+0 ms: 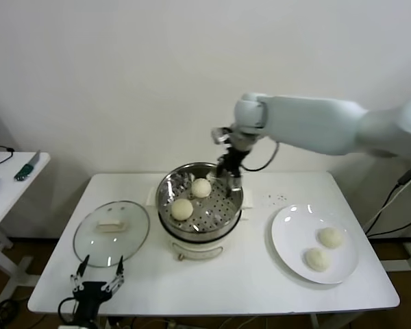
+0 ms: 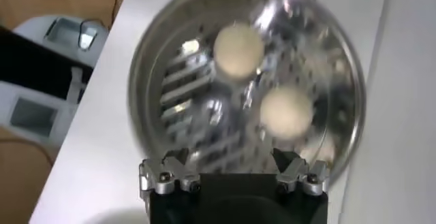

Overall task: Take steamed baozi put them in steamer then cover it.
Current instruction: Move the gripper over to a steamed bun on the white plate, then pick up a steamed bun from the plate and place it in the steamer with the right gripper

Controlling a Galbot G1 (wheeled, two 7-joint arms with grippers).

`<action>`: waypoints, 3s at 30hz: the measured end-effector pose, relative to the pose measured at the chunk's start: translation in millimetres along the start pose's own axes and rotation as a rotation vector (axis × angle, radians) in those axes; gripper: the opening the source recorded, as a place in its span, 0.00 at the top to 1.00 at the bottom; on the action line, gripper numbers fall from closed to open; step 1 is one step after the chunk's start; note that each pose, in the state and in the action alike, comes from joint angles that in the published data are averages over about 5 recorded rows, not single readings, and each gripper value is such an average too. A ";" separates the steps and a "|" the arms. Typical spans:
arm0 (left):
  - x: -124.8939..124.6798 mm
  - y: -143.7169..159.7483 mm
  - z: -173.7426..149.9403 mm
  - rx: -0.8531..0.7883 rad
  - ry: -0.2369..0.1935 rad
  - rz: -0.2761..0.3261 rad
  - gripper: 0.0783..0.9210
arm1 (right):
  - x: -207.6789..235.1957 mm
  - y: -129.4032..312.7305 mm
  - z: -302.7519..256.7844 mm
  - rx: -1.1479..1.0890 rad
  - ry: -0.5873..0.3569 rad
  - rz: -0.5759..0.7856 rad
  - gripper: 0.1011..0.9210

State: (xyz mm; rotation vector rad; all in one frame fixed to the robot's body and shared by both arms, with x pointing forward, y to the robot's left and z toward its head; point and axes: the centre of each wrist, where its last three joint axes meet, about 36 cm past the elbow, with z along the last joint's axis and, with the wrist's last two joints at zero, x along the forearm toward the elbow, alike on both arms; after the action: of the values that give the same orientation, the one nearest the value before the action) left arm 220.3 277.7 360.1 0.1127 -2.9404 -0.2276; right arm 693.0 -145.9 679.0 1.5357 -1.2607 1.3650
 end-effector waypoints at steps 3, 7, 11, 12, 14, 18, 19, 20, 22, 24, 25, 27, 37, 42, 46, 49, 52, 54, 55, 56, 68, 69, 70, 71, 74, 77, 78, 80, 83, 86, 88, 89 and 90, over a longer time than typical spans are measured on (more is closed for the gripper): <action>-0.1 -0.5 -1.1 -0.004 0.000 -0.001 0.12 | 6.0 18.4 32.3 -0.015 0.020 -0.010 0.12; 1.8 -0.9 -2.9 -0.014 -0.001 0.005 0.12 | 6.3 46.0 77.0 -0.036 0.047 -0.025 0.12; 3.4 -2.1 -4.5 -0.018 -0.002 0.006 0.12 | -3.6 74.4 122.4 -0.065 0.075 -0.036 0.12; 3.8 -2.3 -4.9 -0.018 -0.002 0.005 0.12 | -7.9 81.6 133.1 -0.074 0.080 -0.040 0.12; 4.5 -2.3 -5.5 -0.019 -0.001 0.003 0.12 | -17.6 95.6 153.5 -0.092 0.089 -0.048 0.12; 5.2 -1.0 -4.9 -0.021 0.003 -0.006 0.12 | -41.5 123.5 189.7 -0.125 0.105 -0.073 0.12; 5.3 -0.8 -4.5 -0.021 0.005 -0.008 0.12 | -47.9 129.9 197.2 -0.132 0.109 -0.080 0.12; 5.4 -0.6 -3.8 -0.021 0.007 -0.010 0.12 | -54.2 136.0 204.2 -0.138 0.113 -0.087 0.12; 5.7 -0.8 -2.5 -0.021 0.011 -0.013 0.12 | -66.6 146.9 216.0 -0.147 0.121 -0.100 0.12; 5.8 -1.3 -1.2 -0.021 0.016 -0.014 0.12 | -78.4 156.0 225.4 -0.156 0.127 -0.113 0.12; 5.8 -1.6 -0.6 -0.021 0.018 -0.014 0.12 | -84.1 160.1 229.5 -0.160 0.129 -0.119 0.12; 5.5 -1.9 0.5 -0.021 0.022 -0.015 0.12 | -94.9 166.9 236.1 -0.166 0.133 -0.129 0.12; 5.4 -0.7 4.9 -0.022 0.038 -0.021 0.12 | -137.7 182.3 250.4 -0.183 0.138 -0.152 0.12; 6.1 0.5 6.4 -0.021 0.043 -0.029 0.12 | -154.0 182.3 249.2 -0.178 0.143 -0.161 0.12; 6.6 0.3 8.0 -0.020 0.048 -0.030 0.12 | -162.4 180.3 247.5 -0.170 0.147 -0.165 0.12; 6.3 -0.2 8.5 -0.019 0.049 -0.031 0.12 | -167.0 178.8 246.3 -0.166 0.148 -0.165 0.16; 5.8 -0.4 8.4 -0.018 0.049 -0.031 0.12 | -169.7 177.5 245.3 -0.164 0.147 -0.164 0.23; 5.5 -0.5 8.2 -0.017 0.049 -0.031 0.12 | -171.1 177.0 245.1 -0.162 0.148 -0.164 0.26; 5.4 -0.5 8.1 -0.017 0.048 -0.031 0.12 | -171.8 177.1 245.2 -0.161 0.149 -0.164 0.27; 5.3 -0.6 8.1 -0.017 0.048 -0.031 0.12 | -172.5 177.3 245.4 -0.160 0.150 -0.164 0.28; 3.6 -2.0 7.3 -0.014 0.048 -0.026 0.12 | -164.8 173.7 244.0 -0.137 0.139 -0.151 0.33; 3.6 -2.2 7.3 -0.015 0.048 -0.025 0.12 | -161.4 170.9 242.6 -0.128 0.138 -0.149 0.33; 3.6 -2.4 7.3 -0.015 0.049 -0.023 0.12 | -157.2 167.4 241.0 -0.115 0.137 -0.146 0.33; 3.6 -2.7 7.3 -0.015 0.049 -0.022 0.12 | -152.2 163.3 239.1 -0.099 0.136 -0.142 0.33; 3.5 -3.6 7.1 -0.017 0.049 -0.016 0.12 | -131.4 146.2 230.4 -0.031 0.139 -0.129 0.32; 3.5 -4.7 6.5 -0.021 0.049 -0.012 0.12 | -102.4 123.0 214.3 0.067 0.144 -0.109 0.32; 3.5 -5.1 6.3 -0.021 0.048 -0.011 0.12 | -91.5 114.6 206.9 0.105 0.147 -0.102 0.32; 3.4 -5.9 6.1 -0.022 0.049 -0.009 0.12 | -69.2 97.8 190.1 0.183 0.153 -0.088 0.32; 3.5 -7.1 5.1 -0.022 0.048 -0.003 0.12 | -37.7 75.0 160.6 0.302 0.166 -0.069 0.31; 3.1 -8.8 3.2 -0.021 0.046 0.005 0.12 | -15.0 57.1 126.8 0.423 0.176 -0.061 0.31; 2.5 -10.5 2.0 -0.020 0.043 0.009 0.12 | -4.7 47.6 102.7 0.502 0.183 -0.060 0.31; 2.3 -11.2 1.6 -0.019 0.043 0.011 0.12 | -0.6 43.5 90.2 0.542 0.186 -0.061 0.31; 2.2 -12.0 1.4 -0.018 0.042 0.013 0.12 | 2.6 39.7 77.3 0.582 0.189 -0.063 0.31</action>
State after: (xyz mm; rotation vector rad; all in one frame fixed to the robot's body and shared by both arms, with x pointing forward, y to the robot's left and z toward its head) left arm 218.6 265.9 357.3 0.0946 -2.8953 -0.2473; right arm 676.5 -229.9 663.6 1.7465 -0.7209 1.8913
